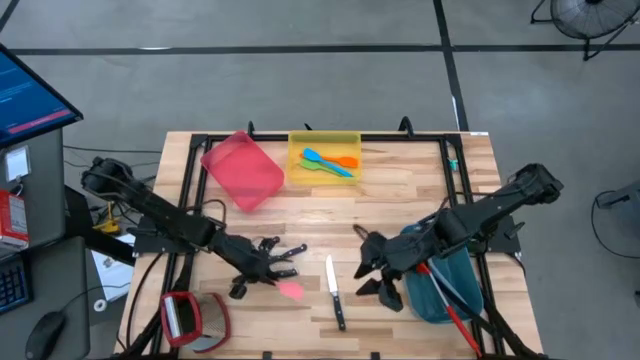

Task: Pick & Place Kitchen Items
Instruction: Put the pink spatula into the yellow bin

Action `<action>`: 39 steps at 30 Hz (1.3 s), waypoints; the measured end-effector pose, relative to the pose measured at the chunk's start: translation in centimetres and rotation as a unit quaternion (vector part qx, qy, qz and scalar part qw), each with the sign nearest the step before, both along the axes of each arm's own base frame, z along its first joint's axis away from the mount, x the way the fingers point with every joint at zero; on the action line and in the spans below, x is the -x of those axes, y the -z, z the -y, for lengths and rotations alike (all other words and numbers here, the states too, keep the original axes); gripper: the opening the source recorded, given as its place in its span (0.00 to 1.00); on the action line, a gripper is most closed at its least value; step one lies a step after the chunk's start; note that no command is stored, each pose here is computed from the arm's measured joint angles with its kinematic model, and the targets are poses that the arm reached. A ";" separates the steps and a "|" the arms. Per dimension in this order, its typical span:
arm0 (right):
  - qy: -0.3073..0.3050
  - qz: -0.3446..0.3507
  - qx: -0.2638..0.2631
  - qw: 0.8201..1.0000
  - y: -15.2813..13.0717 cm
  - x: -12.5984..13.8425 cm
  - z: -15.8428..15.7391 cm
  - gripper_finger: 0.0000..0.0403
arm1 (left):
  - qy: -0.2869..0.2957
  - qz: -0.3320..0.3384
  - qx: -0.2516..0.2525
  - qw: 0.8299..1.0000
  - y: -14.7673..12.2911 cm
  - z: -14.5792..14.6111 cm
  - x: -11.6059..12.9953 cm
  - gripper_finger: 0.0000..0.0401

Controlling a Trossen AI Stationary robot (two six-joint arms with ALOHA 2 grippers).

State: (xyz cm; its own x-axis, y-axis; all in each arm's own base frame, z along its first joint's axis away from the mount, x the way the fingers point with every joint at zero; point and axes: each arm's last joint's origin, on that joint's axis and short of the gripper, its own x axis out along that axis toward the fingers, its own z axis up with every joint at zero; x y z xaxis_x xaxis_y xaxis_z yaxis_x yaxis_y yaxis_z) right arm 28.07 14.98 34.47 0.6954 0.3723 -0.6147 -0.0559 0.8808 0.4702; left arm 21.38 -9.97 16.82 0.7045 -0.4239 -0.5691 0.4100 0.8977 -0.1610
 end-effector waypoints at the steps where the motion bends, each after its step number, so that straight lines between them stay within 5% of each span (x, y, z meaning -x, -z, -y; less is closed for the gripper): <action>1: 0.005 0.008 0.006 1.000 -0.5 0.4 0.3 0.50 | -0.020 0.006 0.013 1.000 -0.5 -0.2 0.1 0.02; 8: 0.052 0.068 0.048 0.995 -3.7 3.8 2.3 0.50 | -0.154 0.068 0.120 0.978 -4.5 -2.6 0.8 0.02; 12: 0.066 0.105 0.056 0.991 -5.4 5.6 3.5 0.50 | -0.199 0.140 0.200 0.949 -7.4 -4.3 1.3 0.02; 22: 0.064 0.223 0.088 0.969 -9.2 9.5 5.9 0.50 | -0.176 0.365 0.359 0.841 -14.1 -7.0 3.7 0.02; 25: 0.059 0.250 0.096 0.962 -9.9 10.5 6.4 0.50 | -0.159 0.395 0.378 0.822 -15.0 -7.2 4.1 0.02; 31: 0.051 0.273 0.115 0.954 -10.5 11.6 7.0 0.50 | -0.215 0.427 0.316 0.820 -15.8 -7.8 2.9 0.02; 39: 0.050 0.277 0.126 0.951 -10.7 12.2 7.5 0.50 | -0.319 0.360 0.139 0.866 -15.3 -12.6 -2.9 0.01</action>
State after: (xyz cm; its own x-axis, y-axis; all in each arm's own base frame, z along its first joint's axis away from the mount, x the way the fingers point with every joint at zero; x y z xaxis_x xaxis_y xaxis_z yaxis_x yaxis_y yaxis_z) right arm 15.84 7.46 45.17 0.9625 0.1772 -0.2052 -0.1441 0.9754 0.1666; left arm 24.33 2.59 32.07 0.9755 0.1320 0.1761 -0.0708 0.9459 -0.3167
